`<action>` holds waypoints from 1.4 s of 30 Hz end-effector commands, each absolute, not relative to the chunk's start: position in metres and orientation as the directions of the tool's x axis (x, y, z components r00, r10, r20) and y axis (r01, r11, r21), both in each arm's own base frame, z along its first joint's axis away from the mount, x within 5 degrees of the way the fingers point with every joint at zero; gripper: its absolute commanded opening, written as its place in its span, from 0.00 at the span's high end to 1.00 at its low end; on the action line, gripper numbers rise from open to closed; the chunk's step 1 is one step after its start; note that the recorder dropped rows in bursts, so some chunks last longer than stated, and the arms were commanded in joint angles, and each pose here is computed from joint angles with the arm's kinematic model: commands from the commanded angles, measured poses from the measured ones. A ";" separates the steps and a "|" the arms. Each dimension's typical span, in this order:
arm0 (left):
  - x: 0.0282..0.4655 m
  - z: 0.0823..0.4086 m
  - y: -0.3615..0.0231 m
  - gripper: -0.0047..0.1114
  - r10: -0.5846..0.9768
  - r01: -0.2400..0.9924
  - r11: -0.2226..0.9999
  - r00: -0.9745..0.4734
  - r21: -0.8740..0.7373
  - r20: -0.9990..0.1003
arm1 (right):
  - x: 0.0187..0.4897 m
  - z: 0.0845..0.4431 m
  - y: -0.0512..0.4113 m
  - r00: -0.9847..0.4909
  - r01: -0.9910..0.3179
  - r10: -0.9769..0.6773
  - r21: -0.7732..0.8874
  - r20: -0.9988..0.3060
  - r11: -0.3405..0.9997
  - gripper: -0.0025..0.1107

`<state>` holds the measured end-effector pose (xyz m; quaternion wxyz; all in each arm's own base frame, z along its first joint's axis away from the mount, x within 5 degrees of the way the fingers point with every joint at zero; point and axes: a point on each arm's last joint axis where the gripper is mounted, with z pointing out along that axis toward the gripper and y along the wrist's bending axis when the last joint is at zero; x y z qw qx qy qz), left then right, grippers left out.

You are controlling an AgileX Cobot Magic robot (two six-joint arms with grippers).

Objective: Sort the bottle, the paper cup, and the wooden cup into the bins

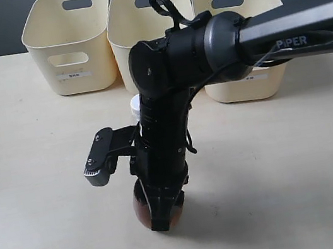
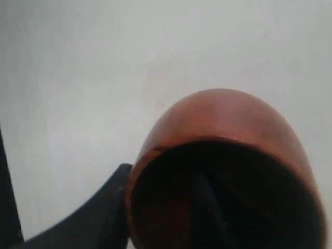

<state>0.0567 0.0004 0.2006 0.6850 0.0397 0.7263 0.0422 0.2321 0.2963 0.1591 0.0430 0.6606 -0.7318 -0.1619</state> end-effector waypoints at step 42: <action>0.056 0.201 0.000 0.96 0.114 -0.002 0.993 -0.049 0.114 -0.992 | 0.195 0.325 0.247 0.036 -0.998 -0.896 -0.066 -0.443 -0.007 0.98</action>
